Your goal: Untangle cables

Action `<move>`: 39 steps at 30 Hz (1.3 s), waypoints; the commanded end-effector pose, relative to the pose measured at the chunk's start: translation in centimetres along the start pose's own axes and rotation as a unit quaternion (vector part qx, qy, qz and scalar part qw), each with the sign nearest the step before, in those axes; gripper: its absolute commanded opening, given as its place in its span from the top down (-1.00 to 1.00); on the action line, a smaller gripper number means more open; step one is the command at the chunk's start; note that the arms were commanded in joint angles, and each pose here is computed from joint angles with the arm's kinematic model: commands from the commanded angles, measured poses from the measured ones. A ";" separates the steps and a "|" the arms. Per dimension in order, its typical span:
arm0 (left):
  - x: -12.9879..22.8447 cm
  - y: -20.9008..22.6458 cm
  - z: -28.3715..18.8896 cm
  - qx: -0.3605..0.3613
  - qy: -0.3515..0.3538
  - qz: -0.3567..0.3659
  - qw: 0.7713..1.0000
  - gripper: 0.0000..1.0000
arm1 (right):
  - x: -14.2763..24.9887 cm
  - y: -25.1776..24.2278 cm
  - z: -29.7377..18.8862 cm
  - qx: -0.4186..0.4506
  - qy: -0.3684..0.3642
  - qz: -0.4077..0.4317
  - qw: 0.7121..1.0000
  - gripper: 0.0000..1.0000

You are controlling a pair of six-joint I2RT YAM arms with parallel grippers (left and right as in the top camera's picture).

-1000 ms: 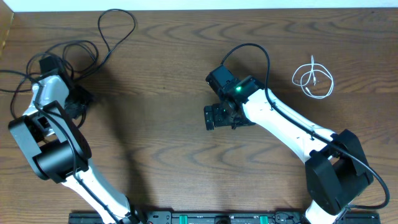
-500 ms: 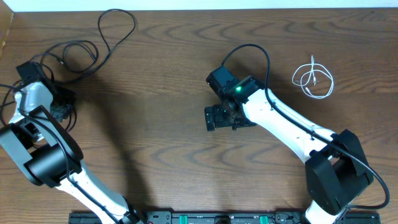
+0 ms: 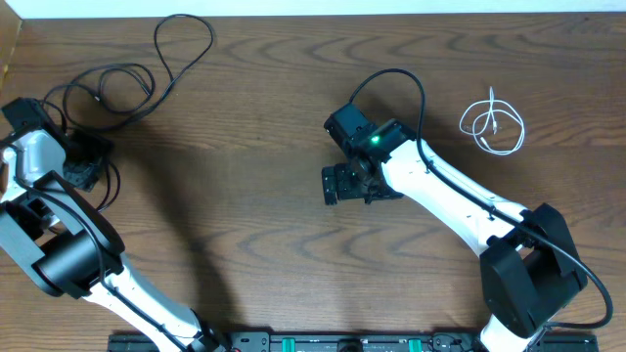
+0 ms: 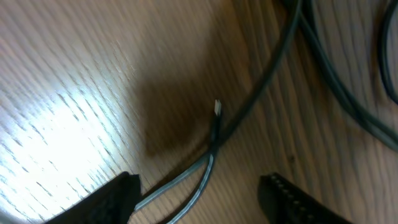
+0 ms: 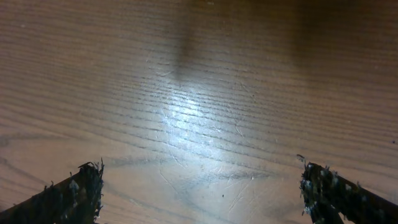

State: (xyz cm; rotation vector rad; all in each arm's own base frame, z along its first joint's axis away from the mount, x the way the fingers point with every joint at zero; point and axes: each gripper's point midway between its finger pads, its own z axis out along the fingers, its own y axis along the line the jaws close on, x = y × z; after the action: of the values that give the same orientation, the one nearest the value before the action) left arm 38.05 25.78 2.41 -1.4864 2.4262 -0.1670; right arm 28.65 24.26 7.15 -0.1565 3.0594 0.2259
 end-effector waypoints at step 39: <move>-0.4 -1.6 -3.0 -0.026 -0.043 0.169 0.984 -0.08 | 0.1 1.0 -0.4 -0.011 -0.012 -0.005 1.000 -0.99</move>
State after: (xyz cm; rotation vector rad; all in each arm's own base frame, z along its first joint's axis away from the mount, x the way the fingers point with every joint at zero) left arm 37.61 22.98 1.26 -1.1225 2.6678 -0.1062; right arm 28.93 24.63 7.22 -0.1608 3.0429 0.2415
